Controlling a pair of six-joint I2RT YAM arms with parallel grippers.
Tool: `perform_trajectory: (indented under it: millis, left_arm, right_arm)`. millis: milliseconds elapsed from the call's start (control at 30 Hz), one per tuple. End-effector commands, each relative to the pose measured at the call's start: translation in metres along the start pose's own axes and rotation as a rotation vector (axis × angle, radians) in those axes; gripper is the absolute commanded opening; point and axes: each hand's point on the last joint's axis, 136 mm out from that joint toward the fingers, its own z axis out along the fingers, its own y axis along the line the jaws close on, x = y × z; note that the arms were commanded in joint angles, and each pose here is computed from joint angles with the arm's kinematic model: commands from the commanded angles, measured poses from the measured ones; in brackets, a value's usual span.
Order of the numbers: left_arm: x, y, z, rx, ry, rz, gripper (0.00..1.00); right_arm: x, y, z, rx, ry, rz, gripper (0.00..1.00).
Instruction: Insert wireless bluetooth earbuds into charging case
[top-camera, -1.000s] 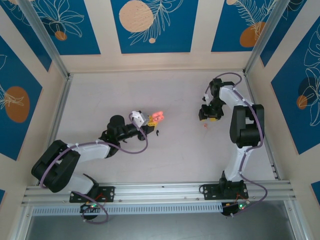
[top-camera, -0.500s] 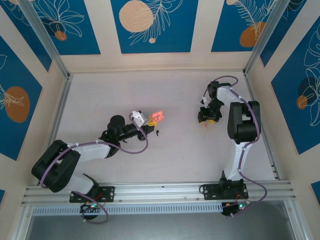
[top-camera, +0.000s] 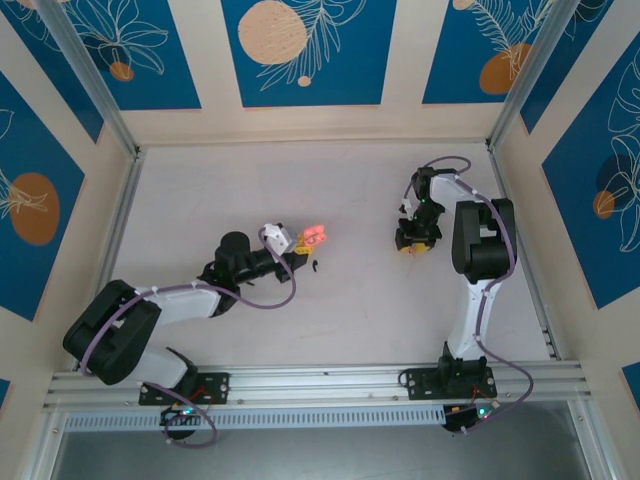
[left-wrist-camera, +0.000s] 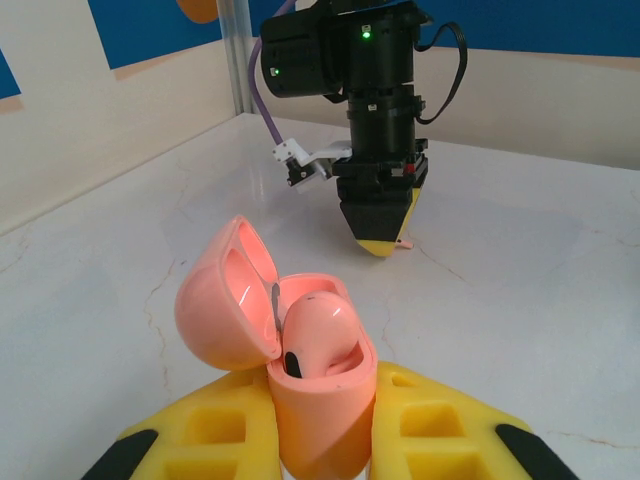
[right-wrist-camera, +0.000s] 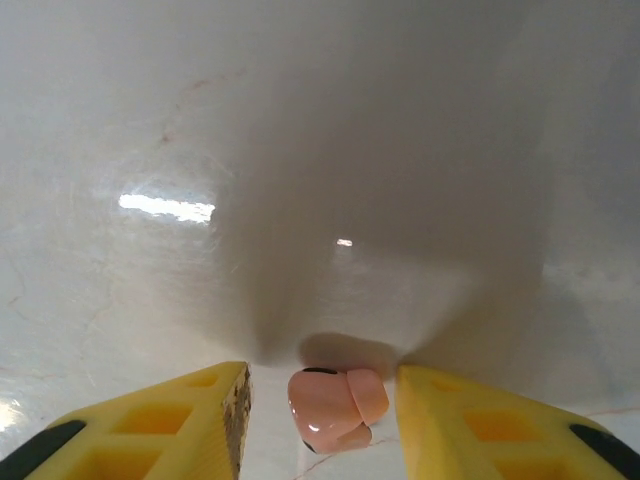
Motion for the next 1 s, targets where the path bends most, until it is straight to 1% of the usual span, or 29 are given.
perform_trajectory:
  millis: [0,367,500,600,767,967]
  left_arm:
    - [-0.007,0.0,-0.004,-0.009,-0.016,0.027,0.12]
    - [-0.006,0.0,-0.005,-0.012,-0.005,0.031,0.12]
    - [-0.004,-0.001,-0.005,-0.007,0.002,0.03,0.12]
    - [-0.003,-0.002,-0.004,-0.003,0.001,0.029,0.12]
    - [-0.001,-0.003,0.004,-0.001,-0.014,0.024,0.11]
    - [0.002,-0.01,0.018,0.021,-0.046,0.014,0.11]
  right_arm:
    - [0.006,0.004,0.005,0.0,0.047,-0.012,0.43]
    - [0.004,0.006,0.005,0.014,0.036,-0.004,0.28]
    - [0.006,0.008,0.0,0.003,0.022,0.006,0.26]
    - [0.004,0.015,-0.008,-0.029,-0.031,0.014,0.26]
    - [-0.002,0.03,-0.026,-0.116,-0.164,0.044,0.25]
    - [-0.007,0.065,-0.051,-0.342,-0.332,0.085,0.25]
